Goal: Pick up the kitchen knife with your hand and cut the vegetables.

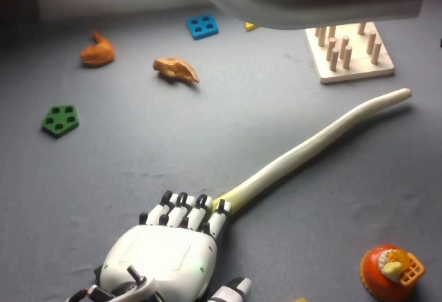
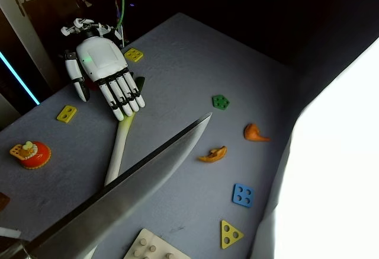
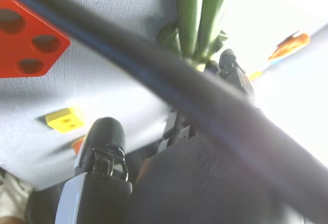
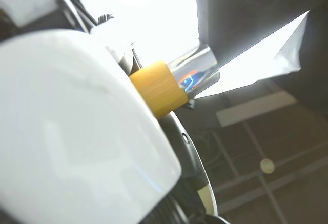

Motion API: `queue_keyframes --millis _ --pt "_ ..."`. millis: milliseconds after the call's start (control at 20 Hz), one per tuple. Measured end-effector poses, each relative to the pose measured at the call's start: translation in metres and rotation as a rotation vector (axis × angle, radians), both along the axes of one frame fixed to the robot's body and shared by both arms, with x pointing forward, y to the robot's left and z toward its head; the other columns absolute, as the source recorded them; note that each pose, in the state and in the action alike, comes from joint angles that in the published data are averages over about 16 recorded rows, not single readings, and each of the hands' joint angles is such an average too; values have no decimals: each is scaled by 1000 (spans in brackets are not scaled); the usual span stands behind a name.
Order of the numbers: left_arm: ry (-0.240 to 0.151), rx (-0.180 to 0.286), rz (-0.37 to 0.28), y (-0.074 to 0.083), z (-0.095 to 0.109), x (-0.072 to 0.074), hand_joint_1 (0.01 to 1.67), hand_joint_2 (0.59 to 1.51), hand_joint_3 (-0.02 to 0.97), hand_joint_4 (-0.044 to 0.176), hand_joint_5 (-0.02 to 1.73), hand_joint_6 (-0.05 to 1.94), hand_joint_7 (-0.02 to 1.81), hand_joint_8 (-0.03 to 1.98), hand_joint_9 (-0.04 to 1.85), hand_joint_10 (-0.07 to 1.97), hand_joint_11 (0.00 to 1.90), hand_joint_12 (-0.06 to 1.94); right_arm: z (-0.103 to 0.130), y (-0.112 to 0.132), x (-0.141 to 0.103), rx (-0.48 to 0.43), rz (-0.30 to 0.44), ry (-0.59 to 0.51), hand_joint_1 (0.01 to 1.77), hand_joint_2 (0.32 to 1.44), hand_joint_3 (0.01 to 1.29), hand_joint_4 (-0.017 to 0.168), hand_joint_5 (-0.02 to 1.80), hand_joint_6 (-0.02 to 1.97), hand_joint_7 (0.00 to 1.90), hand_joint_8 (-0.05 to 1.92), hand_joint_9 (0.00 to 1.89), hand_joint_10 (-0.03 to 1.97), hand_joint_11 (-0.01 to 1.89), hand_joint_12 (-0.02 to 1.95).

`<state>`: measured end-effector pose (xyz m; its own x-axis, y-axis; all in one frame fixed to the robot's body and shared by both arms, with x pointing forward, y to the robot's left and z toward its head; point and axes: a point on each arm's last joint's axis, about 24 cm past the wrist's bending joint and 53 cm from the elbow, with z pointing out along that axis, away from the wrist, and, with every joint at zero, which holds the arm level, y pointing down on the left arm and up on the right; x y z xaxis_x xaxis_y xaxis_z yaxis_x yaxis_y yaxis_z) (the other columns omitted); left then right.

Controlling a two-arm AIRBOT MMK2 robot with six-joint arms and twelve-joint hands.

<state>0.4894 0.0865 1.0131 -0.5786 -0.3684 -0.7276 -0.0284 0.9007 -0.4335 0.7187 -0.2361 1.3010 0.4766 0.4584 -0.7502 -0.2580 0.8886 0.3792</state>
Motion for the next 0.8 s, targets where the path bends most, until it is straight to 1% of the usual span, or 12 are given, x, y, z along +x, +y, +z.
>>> queue_keyframes --millis 350,600,800 --pt "-39 10 -45 -4 24 22 113 1434 18 3 24 12 17 -7 18 8 19 1 -6 -10 38 -3 80 0 1526 634 962 168 1337 1906 1508 1753 1561 1770 1562 1807" --pt "-79 18 -71 -6 48 40 105 1441 14 1 20 19 20 -5 21 9 18 1 -17 -10 55 -17 115 8 1532 635 956 167 1324 1903 1509 1753 1562 1770 1563 1807" --pt "-102 14 -81 -9 65 51 83 1451 13 1 29 18 25 -5 22 9 18 1 -26 -9 64 -18 123 25 1527 634 961 165 1300 1900 1510 1753 1562 1771 1563 1808"
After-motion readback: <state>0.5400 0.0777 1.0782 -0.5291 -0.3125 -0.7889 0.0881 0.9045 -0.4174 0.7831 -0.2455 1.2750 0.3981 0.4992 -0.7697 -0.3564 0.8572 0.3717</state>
